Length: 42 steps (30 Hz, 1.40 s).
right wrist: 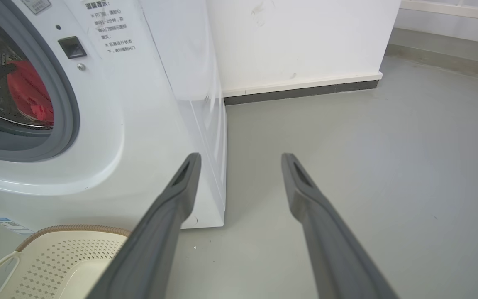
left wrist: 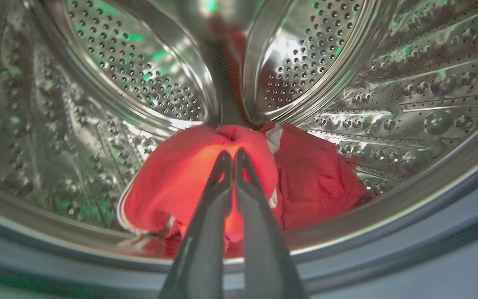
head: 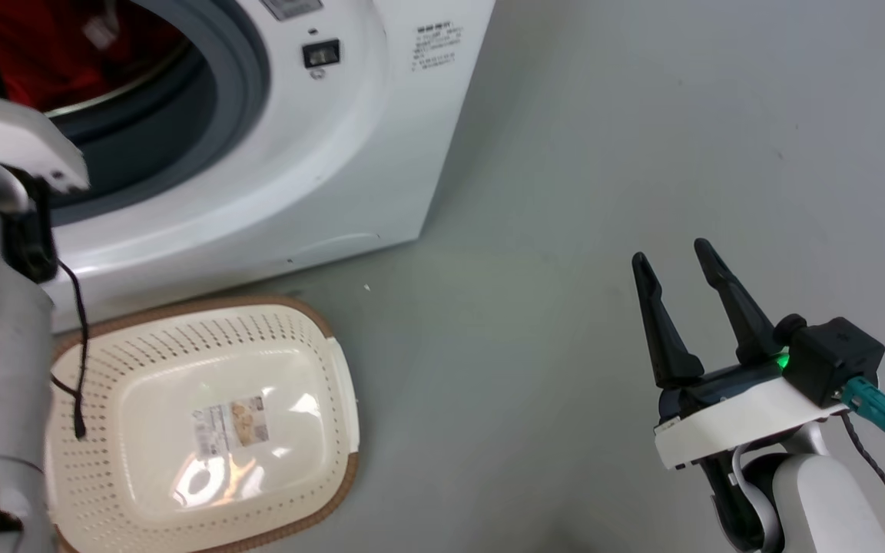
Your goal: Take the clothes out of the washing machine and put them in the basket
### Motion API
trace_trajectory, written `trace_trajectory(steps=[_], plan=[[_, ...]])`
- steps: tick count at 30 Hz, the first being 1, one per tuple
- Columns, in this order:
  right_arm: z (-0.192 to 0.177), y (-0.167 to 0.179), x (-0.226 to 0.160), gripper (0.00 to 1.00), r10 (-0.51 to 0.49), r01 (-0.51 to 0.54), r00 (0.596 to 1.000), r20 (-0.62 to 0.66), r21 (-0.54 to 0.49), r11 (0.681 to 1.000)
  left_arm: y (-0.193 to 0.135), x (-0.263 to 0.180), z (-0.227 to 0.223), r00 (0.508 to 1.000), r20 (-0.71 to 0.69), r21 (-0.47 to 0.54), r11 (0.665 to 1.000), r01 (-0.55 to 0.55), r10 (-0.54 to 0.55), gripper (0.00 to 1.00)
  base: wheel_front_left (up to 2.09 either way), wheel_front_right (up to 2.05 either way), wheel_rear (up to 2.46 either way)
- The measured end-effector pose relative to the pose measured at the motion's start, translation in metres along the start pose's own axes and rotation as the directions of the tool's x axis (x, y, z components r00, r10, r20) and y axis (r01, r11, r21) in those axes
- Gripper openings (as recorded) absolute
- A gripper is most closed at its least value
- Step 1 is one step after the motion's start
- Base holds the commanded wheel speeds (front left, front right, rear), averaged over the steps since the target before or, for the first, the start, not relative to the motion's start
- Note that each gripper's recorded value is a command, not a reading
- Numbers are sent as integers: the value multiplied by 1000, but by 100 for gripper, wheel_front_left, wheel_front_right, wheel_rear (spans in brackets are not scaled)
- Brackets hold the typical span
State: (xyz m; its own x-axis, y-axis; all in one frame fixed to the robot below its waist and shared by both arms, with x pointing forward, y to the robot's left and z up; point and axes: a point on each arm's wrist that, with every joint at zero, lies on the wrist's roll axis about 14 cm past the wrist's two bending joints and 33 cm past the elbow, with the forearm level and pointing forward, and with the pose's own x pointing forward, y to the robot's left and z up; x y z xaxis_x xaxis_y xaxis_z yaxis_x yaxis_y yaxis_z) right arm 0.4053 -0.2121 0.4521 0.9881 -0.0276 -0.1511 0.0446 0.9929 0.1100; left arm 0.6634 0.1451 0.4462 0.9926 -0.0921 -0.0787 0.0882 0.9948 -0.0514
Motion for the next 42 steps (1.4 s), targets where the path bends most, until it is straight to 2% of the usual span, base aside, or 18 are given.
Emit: trace_trajectory(steps=[11, 21, 22, 26, 33, 42], plan=[[34, 18, -21, 100, 49, -50, 996, 80, 7, 999, 1, -69, 60, 992, 122, -17, 1000, -1, 3, 0, 0, 0, 0], [54, 31, -41, 100, 87, -88, 988, 124, 7, 996, -4, -127, 127, 964, 266, 3, 1000, 7, -7, 0, 0, 0, 0], [59, 35, -44, 100, 99, -100, 986, 136, 1, 995, -6, -145, 143, 954, 300, 7, 1000, 5, -7, 0, 0, 0, 0], [64, 38, -48, 100, 110, -110, 984, 141, -8, 994, -13, -173, 158, 943, 333, 8, 1000, 13, -15, 0, 0, 0, 0], [70, 46, -52, 100, 133, -132, 980, 150, -14, 991, -13, -223, 156, 948, 318, -6, 1000, -8, 9, 0, 0, 0, 0], [69, 56, -51, 100, 163, -161, 976, 142, -23, 987, -8, -265, 91, 989, 134, -52, 997, -63, 69, 0, 0, 0, 0]])
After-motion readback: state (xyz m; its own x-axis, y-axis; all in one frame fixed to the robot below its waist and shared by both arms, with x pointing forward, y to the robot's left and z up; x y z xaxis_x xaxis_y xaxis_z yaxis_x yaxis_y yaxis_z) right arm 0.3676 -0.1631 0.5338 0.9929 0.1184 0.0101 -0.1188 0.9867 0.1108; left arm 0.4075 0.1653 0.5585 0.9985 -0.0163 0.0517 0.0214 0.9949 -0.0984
